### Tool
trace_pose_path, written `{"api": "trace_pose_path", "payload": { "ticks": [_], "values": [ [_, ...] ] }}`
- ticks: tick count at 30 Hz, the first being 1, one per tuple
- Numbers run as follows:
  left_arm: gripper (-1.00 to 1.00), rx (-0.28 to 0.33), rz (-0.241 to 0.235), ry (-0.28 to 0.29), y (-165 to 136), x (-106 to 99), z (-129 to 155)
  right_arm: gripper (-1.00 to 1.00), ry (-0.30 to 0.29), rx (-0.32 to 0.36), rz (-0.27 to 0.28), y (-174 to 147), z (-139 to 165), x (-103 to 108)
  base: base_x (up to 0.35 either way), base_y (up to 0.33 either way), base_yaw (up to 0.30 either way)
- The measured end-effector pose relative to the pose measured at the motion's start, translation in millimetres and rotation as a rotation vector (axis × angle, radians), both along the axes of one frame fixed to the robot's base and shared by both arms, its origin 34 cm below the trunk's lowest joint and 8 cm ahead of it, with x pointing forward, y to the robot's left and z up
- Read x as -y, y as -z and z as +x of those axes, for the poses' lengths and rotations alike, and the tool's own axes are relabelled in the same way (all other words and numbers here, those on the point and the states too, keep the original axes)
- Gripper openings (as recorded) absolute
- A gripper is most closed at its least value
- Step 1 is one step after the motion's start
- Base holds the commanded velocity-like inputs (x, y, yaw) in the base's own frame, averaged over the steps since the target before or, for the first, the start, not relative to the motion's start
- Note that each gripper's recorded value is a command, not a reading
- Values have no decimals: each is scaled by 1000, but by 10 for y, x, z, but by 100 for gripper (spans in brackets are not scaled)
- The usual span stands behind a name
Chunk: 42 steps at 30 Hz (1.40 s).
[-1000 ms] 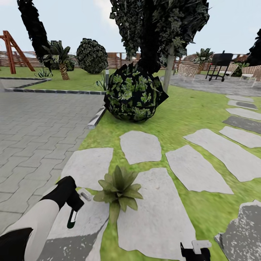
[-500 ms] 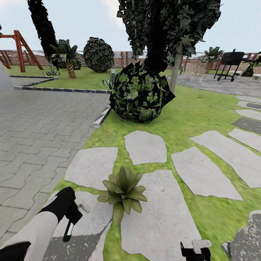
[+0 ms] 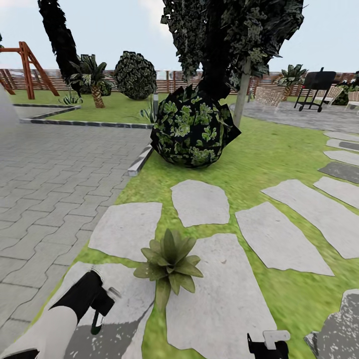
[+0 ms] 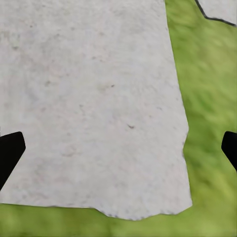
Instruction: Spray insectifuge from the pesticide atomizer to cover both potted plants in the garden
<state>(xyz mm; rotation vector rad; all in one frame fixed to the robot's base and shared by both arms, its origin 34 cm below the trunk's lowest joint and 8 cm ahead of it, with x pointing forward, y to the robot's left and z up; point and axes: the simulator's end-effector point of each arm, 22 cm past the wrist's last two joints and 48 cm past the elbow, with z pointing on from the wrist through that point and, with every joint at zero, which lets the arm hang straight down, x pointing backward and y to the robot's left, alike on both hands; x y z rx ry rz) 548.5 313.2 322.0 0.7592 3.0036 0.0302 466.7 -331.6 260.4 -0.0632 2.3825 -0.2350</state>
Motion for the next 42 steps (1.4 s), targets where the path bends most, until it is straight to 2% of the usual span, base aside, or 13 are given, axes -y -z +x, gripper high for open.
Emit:
{"api": "trace_pose_path", "payload": {
  "ticks": [2, 4, 9, 16, 26, 32, 42],
  "values": [
    [-100, 4, 44, -1, 53, -86, -66, 100, 0, 1, 0, -1, 2, -1, 0, 0, 0],
    [-100, 8, 57, -14, 71, -120, -86, 100, 2, 3, -1, -6, 8, 11, 0, 0, 27],
    [-100, 14, 57, -22, 80, -96, -85, 100, 6, 5, -6, -15, 17, 37, 0, -57, 212],
    [-100, 15, 53, -24, 79, -80, -80, 100, 7, 6, -7, -16, 18, 42, 0, -253, 259],
    [-100, 17, 51, -27, 72, -82, -73, 100, 8, 6, -6, -18, 16, 48, 122, -146, 27],
    [-100, 82, 64, -30, -80, -137, 163, 100, 11, 9, -8, -22, 24, 62, -27, -216, 180],
    [-100, 90, 64, -30, -99, -127, 191, 100, 11, 9, -8, -23, 25, 62, -5, -271, 275]
  ]
}}
